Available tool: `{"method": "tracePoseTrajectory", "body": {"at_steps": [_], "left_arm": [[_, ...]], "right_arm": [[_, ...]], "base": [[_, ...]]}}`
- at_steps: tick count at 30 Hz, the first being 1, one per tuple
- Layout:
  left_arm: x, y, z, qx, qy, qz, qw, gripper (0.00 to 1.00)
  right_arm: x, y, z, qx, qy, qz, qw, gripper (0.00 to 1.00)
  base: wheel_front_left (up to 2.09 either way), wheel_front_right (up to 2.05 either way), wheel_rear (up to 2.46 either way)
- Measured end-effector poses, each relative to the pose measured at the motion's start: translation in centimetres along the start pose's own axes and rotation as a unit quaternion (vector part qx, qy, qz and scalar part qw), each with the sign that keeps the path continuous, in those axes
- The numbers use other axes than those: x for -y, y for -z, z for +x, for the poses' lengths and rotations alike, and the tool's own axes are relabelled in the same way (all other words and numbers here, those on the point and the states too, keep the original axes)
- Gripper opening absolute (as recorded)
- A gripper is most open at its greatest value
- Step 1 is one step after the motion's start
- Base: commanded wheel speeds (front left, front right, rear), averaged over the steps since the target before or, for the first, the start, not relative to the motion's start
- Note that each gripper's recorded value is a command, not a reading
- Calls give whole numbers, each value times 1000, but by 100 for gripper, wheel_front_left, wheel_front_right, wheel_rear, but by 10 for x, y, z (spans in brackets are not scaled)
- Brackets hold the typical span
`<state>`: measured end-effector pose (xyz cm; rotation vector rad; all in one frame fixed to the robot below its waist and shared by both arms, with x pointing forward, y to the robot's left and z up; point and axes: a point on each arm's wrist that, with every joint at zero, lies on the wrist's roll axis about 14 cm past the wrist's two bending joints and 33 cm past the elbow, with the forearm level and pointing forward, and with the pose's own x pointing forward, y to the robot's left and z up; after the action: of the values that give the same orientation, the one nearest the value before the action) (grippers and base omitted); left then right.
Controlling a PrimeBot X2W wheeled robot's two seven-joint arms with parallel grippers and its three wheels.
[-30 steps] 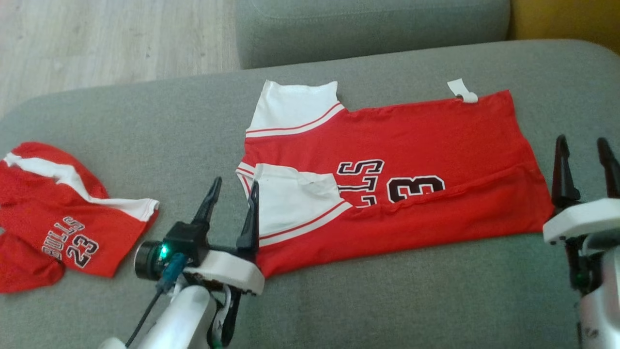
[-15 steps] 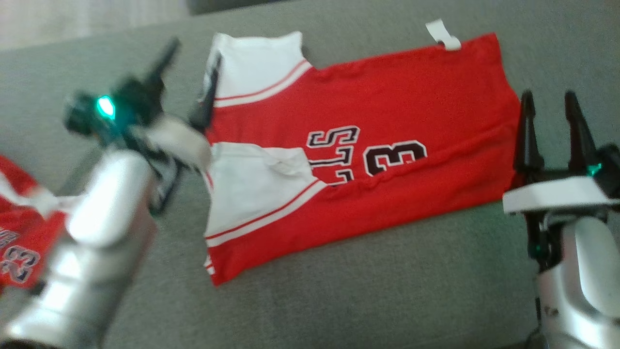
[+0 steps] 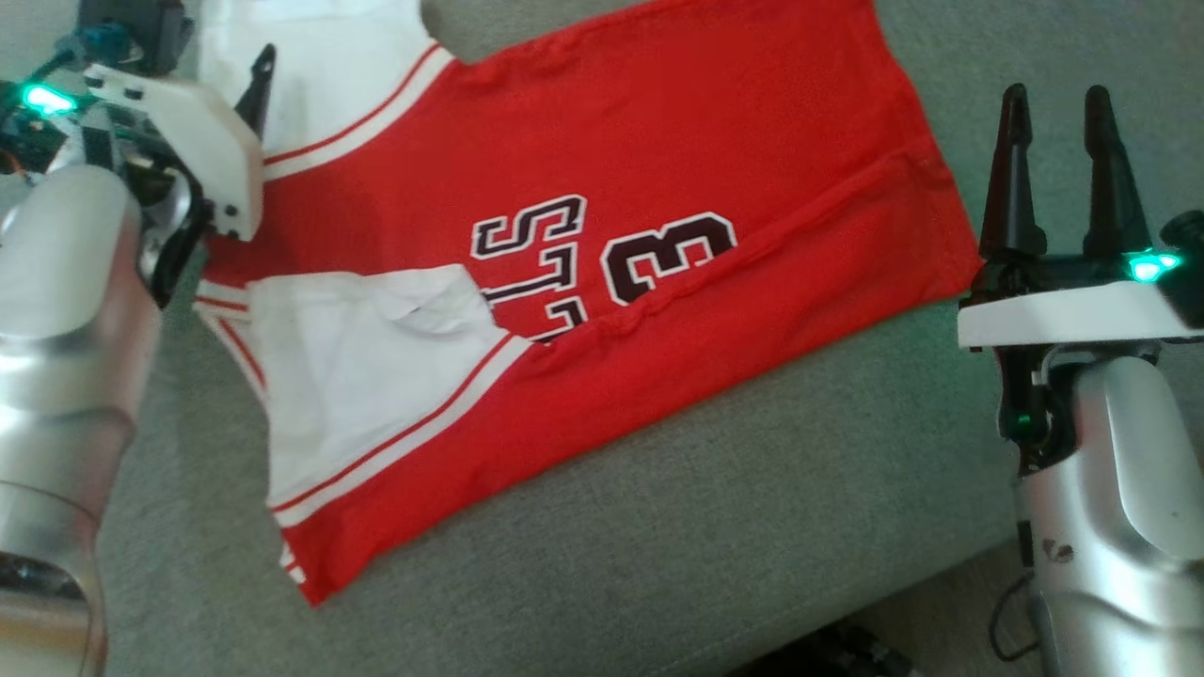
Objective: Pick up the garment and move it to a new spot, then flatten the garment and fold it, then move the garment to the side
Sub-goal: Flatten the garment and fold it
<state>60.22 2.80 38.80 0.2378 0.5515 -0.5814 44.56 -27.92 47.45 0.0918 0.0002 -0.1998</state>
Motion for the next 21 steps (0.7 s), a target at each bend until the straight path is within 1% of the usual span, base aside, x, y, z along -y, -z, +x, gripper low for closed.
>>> {"method": "tracePoseTrajectory", "body": {"at_steps": [2,5,12,13,14,15,18,21], "left_arm": [[0,9,12,-18,2,-8,1000,100],[-4,15,19,-31,-1,-11,999,100],[-10,16,29,-41,-6,-16,999,100],[-10,23,30,-61,-6,-24,998,91],[-8,23,30,-71,-1,-34,997,45],[-8,20,29,-70,0,-25,997,0],[0,18,27,-67,8,-31,997,0],[7,14,19,-46,13,-40,998,0]], "right_arm": [[8,3,-2,-4,10,-2,1000,100],[10,9,-4,-13,13,-1,1000,100],[14,13,-5,-18,19,0,1000,100],[14,13,-5,-18,19,0,1000,100],[13,13,-5,-18,19,0,1000,100],[12,13,-4,-17,18,1,1000,100],[10,12,-3,-14,15,3,1000,100],[4,8,0,-9,4,-9,1000,100]], "base": [[0,0,0],[0,0,0],[0,0,0],[0,0,0],[0,0,0],[0,0,0],[0,0,0],[0,0,0]]}}
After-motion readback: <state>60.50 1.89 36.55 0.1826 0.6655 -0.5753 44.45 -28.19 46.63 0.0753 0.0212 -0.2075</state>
